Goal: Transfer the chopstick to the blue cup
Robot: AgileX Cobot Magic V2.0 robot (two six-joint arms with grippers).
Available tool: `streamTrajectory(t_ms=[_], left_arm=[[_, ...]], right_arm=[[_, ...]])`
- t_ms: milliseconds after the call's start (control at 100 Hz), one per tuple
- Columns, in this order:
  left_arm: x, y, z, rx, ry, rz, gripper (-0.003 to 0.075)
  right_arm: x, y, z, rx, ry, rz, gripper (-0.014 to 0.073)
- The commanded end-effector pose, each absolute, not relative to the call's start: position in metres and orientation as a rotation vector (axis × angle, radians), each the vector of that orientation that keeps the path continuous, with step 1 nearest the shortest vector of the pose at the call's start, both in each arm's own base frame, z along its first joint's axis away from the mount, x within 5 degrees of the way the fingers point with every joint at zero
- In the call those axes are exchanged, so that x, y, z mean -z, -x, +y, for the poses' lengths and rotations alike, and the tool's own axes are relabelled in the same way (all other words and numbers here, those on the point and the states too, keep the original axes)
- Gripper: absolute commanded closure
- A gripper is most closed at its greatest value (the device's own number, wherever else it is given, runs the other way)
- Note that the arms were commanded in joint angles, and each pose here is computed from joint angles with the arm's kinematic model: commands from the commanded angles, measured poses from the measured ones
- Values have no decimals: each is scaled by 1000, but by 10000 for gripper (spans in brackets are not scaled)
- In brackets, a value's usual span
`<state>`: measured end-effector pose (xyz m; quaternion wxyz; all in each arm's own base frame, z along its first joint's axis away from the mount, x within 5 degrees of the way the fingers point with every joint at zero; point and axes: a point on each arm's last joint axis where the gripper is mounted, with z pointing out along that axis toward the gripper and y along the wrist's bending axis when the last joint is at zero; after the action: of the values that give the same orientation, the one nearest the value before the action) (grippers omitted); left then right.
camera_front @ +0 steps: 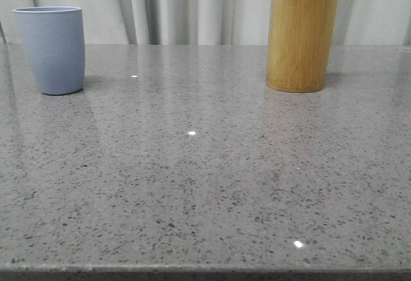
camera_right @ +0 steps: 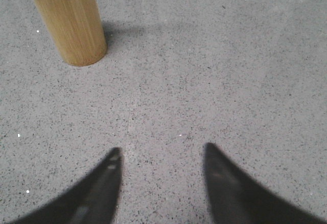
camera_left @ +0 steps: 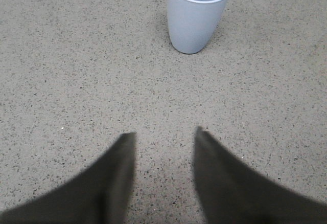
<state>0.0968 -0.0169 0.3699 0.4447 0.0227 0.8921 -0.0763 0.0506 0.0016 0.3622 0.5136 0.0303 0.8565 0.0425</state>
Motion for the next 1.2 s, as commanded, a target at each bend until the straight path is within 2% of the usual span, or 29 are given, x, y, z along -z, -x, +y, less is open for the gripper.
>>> streamTrajectory(t_ms=[0, 60, 100, 320, 430, 830, 1190], left_arm=[[-384, -100, -18, 206, -51, 2125, 185], [-384, -100, -18, 206, -51, 2125, 46], [-384, -100, -18, 206, -51, 2125, -1], [-390, -108, -24, 306, -27, 2065, 97], [-397, -126, -26, 313, -19, 2062, 102], [-410, -241, -38, 293, -30, 2184, 102], [-380, -327, -47, 287, -19, 2311, 102]], right_arm=[[-378, -55, 2, -100, -63, 1959, -30], [-378, -55, 2, -100, -63, 1955, -67], [-378, -55, 2, -101, -63, 1954, -64], [-379, -56, 2, -101, -62, 1950, -59], [-379, -56, 2, -101, -62, 1947, -59], [-378, -55, 2, -100, -63, 1962, -59], [-378, -55, 2, -100, -63, 1962, -59]])
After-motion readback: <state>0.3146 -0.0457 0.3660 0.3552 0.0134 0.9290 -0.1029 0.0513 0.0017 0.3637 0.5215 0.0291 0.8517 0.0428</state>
